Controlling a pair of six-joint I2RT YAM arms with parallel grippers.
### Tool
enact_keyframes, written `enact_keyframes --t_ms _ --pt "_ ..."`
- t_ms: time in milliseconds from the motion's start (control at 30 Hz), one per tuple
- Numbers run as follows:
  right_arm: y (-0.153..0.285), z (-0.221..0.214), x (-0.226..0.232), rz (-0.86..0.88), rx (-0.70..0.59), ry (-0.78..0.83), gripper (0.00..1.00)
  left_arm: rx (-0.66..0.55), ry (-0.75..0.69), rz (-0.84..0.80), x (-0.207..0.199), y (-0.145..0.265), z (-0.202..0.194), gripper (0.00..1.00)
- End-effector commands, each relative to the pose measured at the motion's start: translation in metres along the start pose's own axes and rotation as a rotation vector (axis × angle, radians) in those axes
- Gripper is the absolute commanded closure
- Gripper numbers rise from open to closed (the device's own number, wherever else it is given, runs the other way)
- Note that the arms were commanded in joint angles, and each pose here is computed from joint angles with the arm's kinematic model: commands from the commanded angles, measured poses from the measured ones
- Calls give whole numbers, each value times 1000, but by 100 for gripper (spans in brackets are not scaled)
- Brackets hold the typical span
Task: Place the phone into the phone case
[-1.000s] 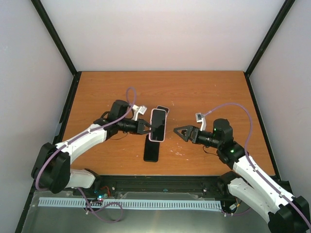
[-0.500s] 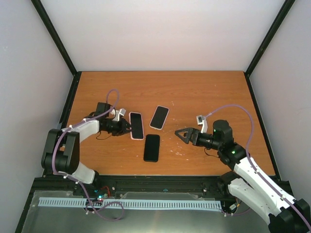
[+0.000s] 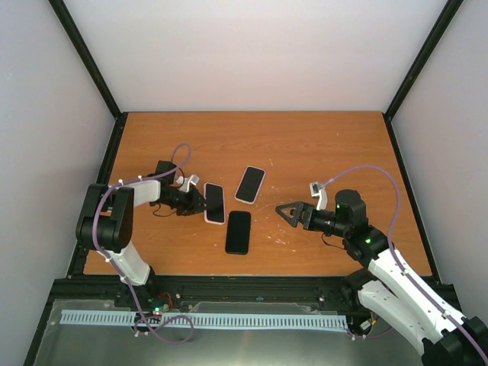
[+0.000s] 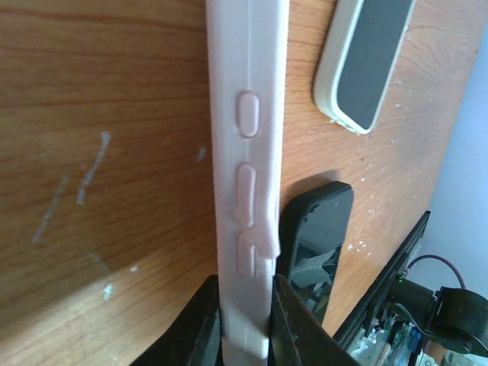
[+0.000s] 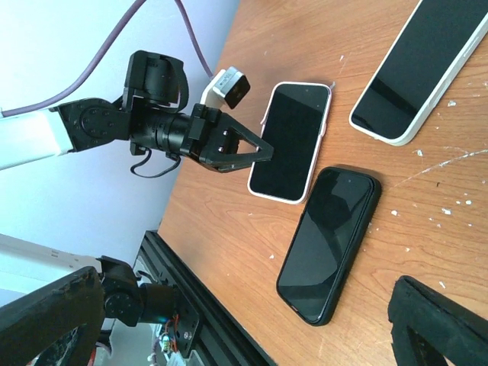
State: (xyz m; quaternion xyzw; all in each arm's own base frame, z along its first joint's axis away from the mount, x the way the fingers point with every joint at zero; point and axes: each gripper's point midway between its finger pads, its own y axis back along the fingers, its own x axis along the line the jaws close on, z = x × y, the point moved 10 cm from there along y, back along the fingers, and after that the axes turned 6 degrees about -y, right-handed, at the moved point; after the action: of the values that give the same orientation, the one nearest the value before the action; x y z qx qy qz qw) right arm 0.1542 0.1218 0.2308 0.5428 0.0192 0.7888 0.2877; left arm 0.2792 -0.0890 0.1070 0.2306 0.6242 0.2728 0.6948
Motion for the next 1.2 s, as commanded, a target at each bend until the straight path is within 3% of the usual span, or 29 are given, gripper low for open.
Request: enact_keyframes --t_ms 0,133,233,533,567,633,667,967,1167 --pt "5 4 11 21 -23 44 0 -11 -13 85 12 -5 9 84" --pt "7 4 11 4 -24 51 0 -10 5 122 16 -5 8 77" --pt "7 3 9 -6 -24 47 0 -17 10 149 15 -3 8 60" --pt "8 6 8 -51 -46 41 0 -88 -7 203 2 14 11 33" --pt "9 6 9 -57 -50 39 0 -102 -13 209 -1 18 11 28" --pt "11 8 11 -69 -65 39 0 -139 -31 215 -11 28 14 7" --pt "12 9 12 -74 -73 39 0 -164 -42 221 -17 34 15 1" --pt "31 27 34 -174 -180 64 0 -416 -215 197 -84 100 15 0" --pt "42 40 46 -276 -253 33 0 -599 -443 79 -141 149 -2 1"
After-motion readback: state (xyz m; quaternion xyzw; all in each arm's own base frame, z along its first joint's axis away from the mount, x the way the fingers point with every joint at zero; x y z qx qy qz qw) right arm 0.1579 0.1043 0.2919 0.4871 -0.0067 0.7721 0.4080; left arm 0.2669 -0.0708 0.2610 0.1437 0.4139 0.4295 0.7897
